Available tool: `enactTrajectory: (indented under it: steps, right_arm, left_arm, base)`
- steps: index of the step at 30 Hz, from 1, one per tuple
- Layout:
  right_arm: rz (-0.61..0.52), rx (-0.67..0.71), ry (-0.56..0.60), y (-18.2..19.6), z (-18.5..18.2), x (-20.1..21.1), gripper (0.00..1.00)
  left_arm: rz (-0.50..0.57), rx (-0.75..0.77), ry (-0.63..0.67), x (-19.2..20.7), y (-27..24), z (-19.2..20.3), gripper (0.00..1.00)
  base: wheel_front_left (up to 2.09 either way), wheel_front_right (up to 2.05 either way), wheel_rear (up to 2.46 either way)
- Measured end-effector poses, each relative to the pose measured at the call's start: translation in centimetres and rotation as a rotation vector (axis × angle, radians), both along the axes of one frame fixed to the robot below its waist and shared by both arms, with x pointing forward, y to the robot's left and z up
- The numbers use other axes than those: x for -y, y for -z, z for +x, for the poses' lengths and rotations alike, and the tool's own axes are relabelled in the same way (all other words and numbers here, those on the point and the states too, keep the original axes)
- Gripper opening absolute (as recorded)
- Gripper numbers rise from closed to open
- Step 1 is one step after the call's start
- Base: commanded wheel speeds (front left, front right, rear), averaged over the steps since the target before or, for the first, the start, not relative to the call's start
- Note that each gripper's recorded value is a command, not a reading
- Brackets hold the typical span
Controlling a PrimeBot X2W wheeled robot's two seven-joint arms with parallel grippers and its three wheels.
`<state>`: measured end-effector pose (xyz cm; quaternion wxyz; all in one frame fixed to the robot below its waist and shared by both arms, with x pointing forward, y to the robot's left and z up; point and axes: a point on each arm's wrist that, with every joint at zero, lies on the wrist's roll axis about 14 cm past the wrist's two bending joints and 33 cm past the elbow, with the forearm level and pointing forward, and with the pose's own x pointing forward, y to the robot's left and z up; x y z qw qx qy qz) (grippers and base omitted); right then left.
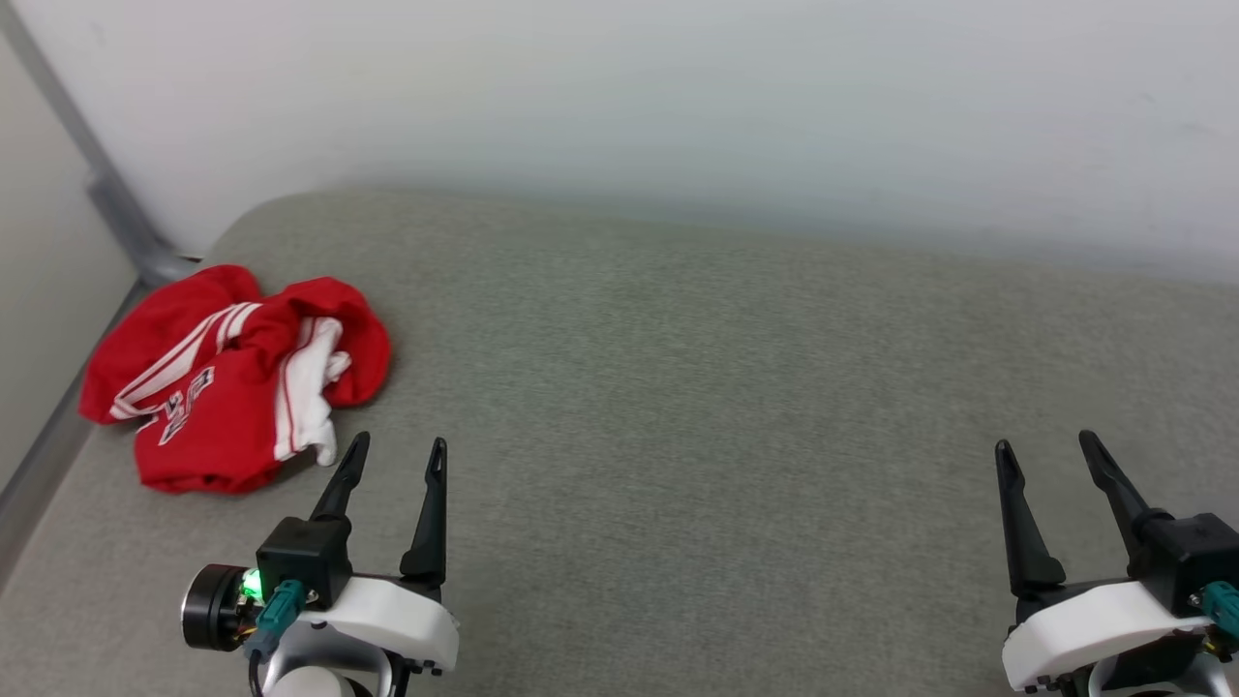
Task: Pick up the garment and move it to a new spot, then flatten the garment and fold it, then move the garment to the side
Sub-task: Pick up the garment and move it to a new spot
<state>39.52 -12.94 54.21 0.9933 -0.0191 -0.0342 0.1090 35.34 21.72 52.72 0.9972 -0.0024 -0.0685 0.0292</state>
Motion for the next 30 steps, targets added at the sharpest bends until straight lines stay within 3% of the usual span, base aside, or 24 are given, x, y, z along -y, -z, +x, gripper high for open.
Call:
enactTrajectory:
  steps: [16,30]
  right_arm:
    - [0.028,0.0,-0.235,0.0,1.7,-8.6,1.0]
    - [0.043,-0.002,-0.356,0.4,2.2,-13.2,1.0]
  left_arm:
    - [-0.051,0.011,-0.269,-8.1,0.0,-6.2,1.0]
    - [-0.061,-0.01,-0.394,-11.3,0.8,-9.8,1.0]
  base:
    - [0.0,0.0,0.0]
    - [0.0,0.0,0.0]
